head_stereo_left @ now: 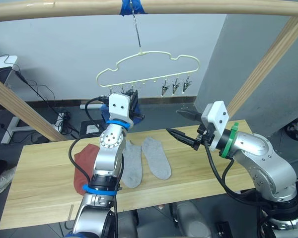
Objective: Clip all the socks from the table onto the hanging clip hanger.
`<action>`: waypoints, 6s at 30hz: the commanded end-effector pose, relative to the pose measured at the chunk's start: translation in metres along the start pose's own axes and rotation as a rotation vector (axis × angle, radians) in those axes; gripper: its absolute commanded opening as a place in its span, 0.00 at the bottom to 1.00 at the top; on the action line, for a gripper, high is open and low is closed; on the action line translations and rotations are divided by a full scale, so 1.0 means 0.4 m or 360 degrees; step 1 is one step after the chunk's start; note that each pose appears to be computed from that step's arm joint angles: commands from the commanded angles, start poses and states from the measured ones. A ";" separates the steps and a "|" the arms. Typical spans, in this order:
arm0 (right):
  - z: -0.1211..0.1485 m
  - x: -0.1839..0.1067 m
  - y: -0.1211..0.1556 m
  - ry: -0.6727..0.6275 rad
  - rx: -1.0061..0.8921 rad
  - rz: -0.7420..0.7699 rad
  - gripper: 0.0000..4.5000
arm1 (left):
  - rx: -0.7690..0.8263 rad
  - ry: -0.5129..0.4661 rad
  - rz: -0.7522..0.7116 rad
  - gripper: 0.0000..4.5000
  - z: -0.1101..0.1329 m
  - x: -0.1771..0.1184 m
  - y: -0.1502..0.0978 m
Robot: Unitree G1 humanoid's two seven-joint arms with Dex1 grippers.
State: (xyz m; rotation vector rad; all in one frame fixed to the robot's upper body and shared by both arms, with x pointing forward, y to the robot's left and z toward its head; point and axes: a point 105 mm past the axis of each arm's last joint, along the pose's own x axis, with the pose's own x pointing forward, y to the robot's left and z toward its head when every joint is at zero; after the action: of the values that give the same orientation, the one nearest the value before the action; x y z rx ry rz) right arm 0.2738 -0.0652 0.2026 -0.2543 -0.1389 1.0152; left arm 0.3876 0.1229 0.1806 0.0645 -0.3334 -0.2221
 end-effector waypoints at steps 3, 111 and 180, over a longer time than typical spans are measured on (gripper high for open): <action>0.006 0.003 0.014 -0.0003 -0.0066 0.0037 0.75 | 0.0036 -0.0079 -0.0013 0.02 0.041 0.001 0.010; -0.060 0.306 -0.026 -0.0048 -0.0273 -0.0401 0.00 | -0.0473 0.0201 -0.0678 0.52 0.085 -0.080 0.007; 0.015 0.233 -0.150 -0.0094 0.0103 -0.0720 0.55 | 0.0027 0.0156 -0.0935 0.78 0.078 -0.147 0.012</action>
State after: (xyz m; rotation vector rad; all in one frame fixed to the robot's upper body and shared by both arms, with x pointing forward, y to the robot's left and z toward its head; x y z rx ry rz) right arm 0.3730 -0.0191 0.2062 -0.1442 -0.1366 0.5654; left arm 0.3274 0.1431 0.1842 0.1708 -0.1718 -0.7840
